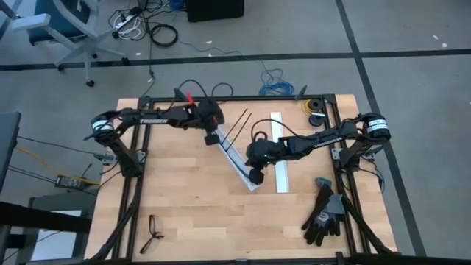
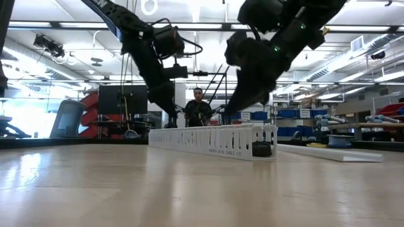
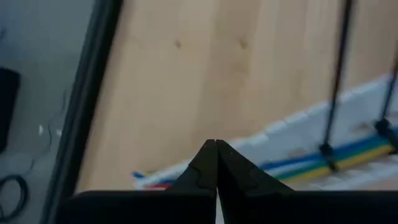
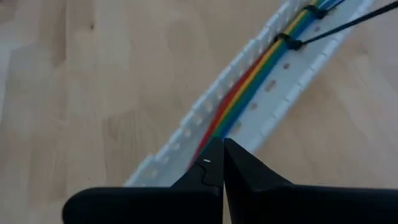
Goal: Ziptie cables
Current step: Adjust the white cable duct on the table
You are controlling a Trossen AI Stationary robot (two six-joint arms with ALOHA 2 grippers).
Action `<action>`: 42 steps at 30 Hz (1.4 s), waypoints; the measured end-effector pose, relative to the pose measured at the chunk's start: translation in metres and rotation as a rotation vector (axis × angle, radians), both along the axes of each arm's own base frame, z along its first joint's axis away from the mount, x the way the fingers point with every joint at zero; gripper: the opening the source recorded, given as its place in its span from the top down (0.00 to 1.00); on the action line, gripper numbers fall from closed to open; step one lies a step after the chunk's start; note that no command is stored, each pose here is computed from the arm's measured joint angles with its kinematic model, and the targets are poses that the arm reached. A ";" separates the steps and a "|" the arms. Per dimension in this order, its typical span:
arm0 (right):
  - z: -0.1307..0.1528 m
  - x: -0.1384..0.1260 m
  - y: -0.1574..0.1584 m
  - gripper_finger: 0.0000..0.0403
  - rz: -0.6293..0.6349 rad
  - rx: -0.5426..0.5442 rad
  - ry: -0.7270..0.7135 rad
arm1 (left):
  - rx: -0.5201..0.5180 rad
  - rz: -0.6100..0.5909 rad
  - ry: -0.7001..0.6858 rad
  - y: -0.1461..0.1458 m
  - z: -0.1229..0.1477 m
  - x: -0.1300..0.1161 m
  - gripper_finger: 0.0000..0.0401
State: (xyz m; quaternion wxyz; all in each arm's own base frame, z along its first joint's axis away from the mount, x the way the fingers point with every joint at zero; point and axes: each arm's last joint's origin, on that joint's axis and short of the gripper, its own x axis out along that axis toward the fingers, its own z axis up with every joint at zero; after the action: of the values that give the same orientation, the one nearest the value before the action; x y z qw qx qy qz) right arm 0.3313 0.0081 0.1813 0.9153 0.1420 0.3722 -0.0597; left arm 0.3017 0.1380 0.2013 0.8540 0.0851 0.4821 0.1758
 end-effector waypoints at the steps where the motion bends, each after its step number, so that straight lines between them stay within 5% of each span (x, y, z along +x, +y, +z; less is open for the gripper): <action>1: -0.003 0.001 0.000 1.00 -0.006 0.010 0.003 | 0.001 -0.015 -0.015 0.004 -0.001 0.001 0.99; 9: -0.019 0.004 0.009 1.00 0.012 0.042 0.059 | -0.032 -0.050 0.034 0.026 -0.038 0.008 0.99; 16: -0.023 -0.001 0.010 1.00 -0.009 0.009 0.127 | -0.062 -0.044 0.077 0.024 -0.039 0.004 0.99; 31: -0.023 0.000 -0.019 1.00 -0.050 -0.176 0.127 | -0.351 0.151 0.473 0.000 -0.042 -0.034 0.99; 42: 0.007 -0.019 -0.018 1.00 -0.053 -0.222 0.069 | -0.279 0.194 0.259 -0.013 0.009 -0.058 0.99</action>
State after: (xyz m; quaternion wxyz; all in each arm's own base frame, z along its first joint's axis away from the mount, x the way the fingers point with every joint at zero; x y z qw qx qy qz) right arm 0.3128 -0.0098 0.1886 0.9100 0.0477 0.3909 -0.1295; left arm 0.2440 0.1249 0.2101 0.7675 -0.0586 0.6135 0.1762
